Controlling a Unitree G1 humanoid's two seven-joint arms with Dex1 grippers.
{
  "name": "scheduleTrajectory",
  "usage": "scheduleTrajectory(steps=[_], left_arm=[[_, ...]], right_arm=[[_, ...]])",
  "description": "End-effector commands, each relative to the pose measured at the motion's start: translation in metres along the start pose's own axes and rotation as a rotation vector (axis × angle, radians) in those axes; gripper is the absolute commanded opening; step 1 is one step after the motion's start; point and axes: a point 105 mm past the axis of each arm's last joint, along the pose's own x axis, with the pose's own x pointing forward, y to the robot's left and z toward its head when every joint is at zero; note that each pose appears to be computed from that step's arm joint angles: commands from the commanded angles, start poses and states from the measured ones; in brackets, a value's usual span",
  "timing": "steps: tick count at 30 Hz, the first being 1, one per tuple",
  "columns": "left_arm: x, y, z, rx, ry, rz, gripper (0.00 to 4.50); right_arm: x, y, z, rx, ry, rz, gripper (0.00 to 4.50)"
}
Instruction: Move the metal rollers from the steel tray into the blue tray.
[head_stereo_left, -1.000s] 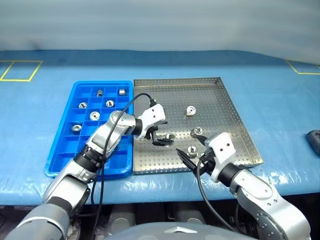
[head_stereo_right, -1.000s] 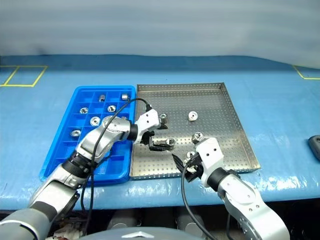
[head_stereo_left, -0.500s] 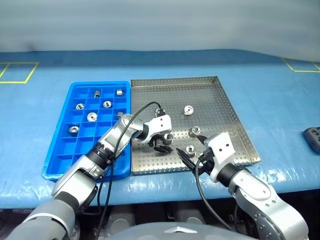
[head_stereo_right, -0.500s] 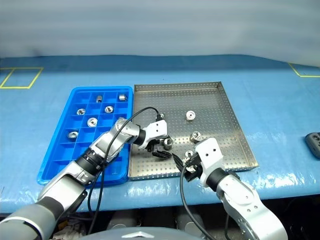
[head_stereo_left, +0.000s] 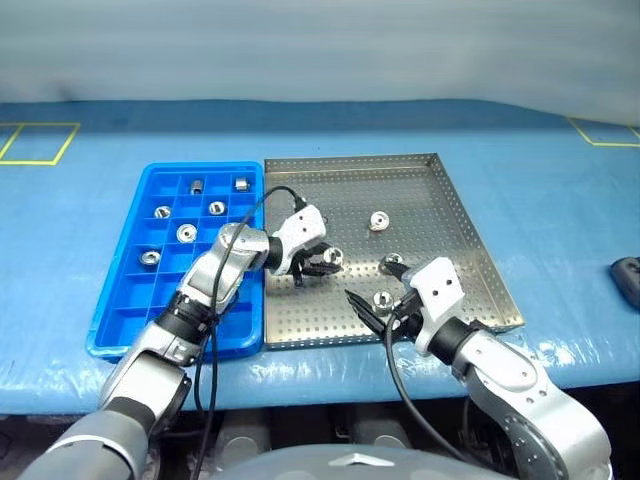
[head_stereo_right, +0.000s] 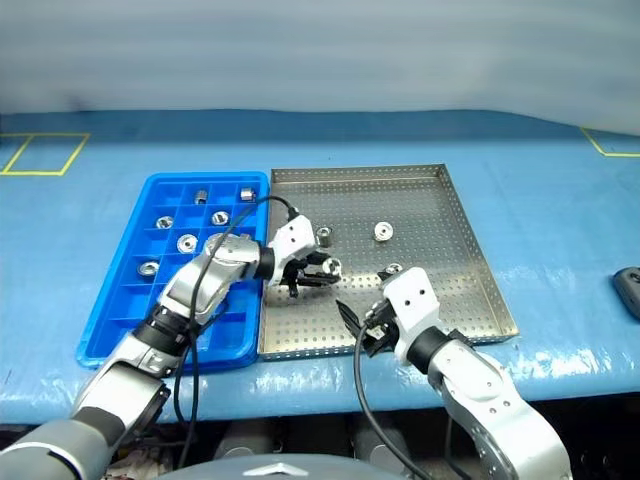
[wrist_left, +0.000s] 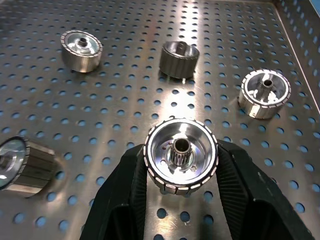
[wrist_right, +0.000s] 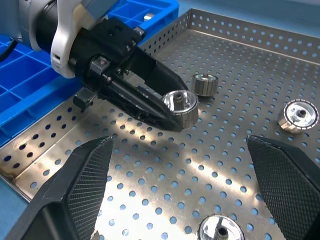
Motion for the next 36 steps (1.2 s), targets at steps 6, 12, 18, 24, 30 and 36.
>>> scheduleTrajectory(steps=[6, 12, 18, 24, 30, 36], left_arm=[[-0.071, 0.041, 0.032, -0.104, -0.243, 0.525, 1.68], [-0.119, 0.044, 0.015, -0.121, -0.25, 0.827, 1.68], [-0.146, 0.027, -0.012, -0.232, -0.199, 0.981, 1.68], [-0.16, 0.016, -0.034, -0.293, -0.113, 1.069, 1.68], [-0.162, 0.006, -0.061, -0.349, 0.002, 1.084, 1.68], [-0.164, 0.0, -0.076, -0.402, 0.056, 1.075, 1.68]], right_arm=[[0.022, 0.011, 0.022, -0.079, -0.06, 0.164, 4.5], [0.042, 0.027, 0.027, -0.121, -0.063, 0.322, 4.5], [0.055, 0.042, 0.029, -0.154, -0.064, 0.445, 4.5], [0.062, 0.053, 0.028, -0.164, -0.065, 0.522, 4.5], [0.061, 0.058, 0.027, -0.155, -0.067, 0.549, 4.5], [0.06, 0.057, 0.027, -0.15, -0.066, 0.546, 4.5]])
